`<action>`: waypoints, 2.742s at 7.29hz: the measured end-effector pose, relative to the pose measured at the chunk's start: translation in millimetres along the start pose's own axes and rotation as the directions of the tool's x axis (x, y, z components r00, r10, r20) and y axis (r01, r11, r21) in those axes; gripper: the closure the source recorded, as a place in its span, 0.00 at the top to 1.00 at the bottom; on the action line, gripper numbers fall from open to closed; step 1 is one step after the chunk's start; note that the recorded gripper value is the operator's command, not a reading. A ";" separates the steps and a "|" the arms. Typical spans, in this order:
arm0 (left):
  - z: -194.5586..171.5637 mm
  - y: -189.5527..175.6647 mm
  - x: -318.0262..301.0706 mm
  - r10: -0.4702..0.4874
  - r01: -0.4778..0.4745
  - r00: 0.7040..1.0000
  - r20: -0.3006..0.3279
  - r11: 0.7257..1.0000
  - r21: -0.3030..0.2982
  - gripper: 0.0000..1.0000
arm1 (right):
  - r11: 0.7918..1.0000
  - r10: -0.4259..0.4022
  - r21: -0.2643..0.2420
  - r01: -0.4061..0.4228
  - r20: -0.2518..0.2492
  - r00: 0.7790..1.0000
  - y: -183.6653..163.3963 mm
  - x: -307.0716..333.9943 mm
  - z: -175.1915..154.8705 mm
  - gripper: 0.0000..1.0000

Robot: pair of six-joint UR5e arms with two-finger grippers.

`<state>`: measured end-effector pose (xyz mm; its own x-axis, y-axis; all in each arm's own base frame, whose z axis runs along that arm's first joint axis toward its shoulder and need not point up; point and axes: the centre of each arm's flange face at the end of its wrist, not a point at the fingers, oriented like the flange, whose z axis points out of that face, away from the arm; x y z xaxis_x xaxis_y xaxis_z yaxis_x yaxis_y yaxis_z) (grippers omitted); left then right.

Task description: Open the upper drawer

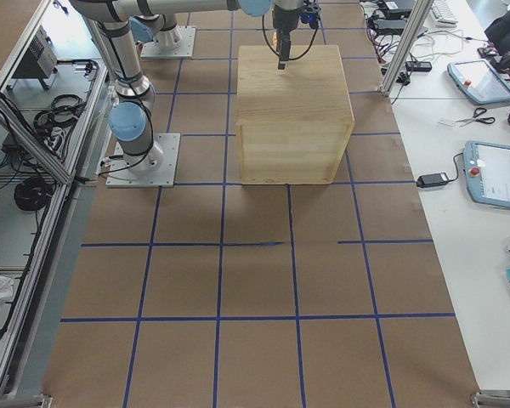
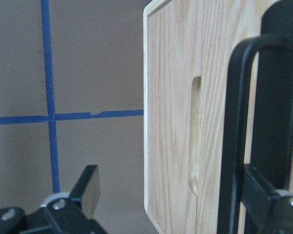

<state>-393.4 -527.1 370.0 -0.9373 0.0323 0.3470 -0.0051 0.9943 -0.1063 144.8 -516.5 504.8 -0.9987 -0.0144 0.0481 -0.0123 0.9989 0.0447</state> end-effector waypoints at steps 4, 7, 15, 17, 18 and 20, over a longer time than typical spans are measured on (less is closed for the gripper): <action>-4.2 -3.9 -7.3 0.019 -0.020 0.998 0.061 1.000 0.022 1.00 | 1.000 0.000 0.000 0.000 0.000 1.000 0.0 0.0 0.1 1.00; -12.1 -4.5 -8.7 0.017 -0.019 0.998 0.064 0.999 0.033 1.00 | 1.000 0.000 0.000 0.000 0.000 1.000 0.0 0.0 0.0 1.00; -16.3 -12.2 -22.9 -0.005 0.000 0.994 0.108 0.999 0.042 1.00 | 1.000 0.000 0.000 0.000 0.000 1.000 0.0 0.0 0.1 1.00; -20.1 -12.3 -27.4 -0.015 0.012 0.993 0.116 0.999 0.032 1.00 | 1.000 -0.001 -0.001 0.001 0.000 1.000 0.0 0.0 0.4 1.00; -23.6 -13.4 -31.9 -0.025 0.022 0.992 0.120 0.999 0.027 1.00 | 1.000 -0.001 -0.001 0.001 0.000 1.000 0.1 0.0 0.4 1.00; -31.5 -21.3 -48.4 -0.051 0.048 0.991 0.128 0.999 0.025 1.00 | 1.000 -0.001 0.000 0.001 0.000 1.000 0.0 0.0 0.0 1.00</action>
<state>-336.9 -546.7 384.9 -0.9726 -0.0316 0.2303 -0.0589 0.9919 -0.1126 144.8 -516.5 504.8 -0.9987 -0.0152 0.0481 -0.0131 0.9989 0.0447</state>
